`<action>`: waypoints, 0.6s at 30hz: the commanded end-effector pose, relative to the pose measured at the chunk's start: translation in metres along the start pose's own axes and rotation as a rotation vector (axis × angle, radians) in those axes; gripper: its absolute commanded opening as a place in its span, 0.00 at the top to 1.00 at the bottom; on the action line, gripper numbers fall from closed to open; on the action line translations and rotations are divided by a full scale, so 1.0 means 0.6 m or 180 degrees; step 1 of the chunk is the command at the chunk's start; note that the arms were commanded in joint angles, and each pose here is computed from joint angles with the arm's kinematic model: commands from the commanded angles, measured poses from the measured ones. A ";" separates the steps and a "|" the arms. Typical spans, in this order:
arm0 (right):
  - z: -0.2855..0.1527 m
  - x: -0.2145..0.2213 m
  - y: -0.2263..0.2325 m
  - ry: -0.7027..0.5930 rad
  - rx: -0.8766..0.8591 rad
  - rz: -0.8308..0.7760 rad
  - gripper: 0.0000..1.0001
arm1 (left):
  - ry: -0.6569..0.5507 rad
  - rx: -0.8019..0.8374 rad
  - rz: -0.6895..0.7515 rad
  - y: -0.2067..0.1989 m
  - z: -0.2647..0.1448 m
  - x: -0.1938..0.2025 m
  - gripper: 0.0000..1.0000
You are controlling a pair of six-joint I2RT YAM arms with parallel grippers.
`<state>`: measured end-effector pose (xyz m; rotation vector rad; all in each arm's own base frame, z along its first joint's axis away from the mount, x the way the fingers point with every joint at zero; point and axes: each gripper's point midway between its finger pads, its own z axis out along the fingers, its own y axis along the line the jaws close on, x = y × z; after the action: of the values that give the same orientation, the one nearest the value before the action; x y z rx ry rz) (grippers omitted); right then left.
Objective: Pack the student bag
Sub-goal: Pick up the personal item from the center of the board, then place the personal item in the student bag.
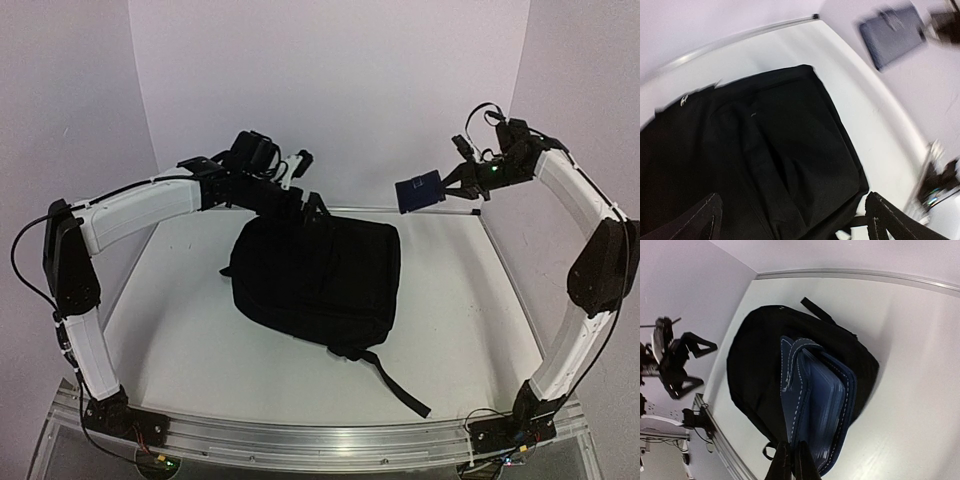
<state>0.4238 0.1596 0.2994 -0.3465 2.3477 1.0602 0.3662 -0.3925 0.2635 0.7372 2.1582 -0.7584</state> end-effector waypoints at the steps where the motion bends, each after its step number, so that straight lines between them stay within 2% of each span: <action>1: 0.037 -0.001 0.071 0.0025 -0.0534 0.0451 1.00 | -0.0520 -0.0695 0.1760 -0.072 -0.045 -0.058 0.00; 6: 0.076 0.027 0.114 0.0247 -0.0815 0.0650 1.00 | -0.0598 -0.1195 0.2955 -0.138 -0.017 -0.049 0.00; 9: 0.089 0.038 0.139 0.0357 -0.0969 0.0736 1.00 | -0.0573 -0.1378 0.3389 -0.161 0.004 -0.043 0.04; 13: 0.100 0.060 0.165 0.0508 -0.1103 0.0769 1.00 | -0.0428 -0.1500 0.3645 -0.166 0.036 -0.033 0.13; 18: 0.106 0.089 0.180 0.0662 -0.1182 0.0865 1.00 | -0.0515 -0.1829 0.3835 -0.163 0.048 -0.048 0.31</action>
<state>0.3719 0.2693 0.2808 -0.2398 2.4725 1.5764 0.3106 -0.4840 0.2625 1.4312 1.3760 0.2404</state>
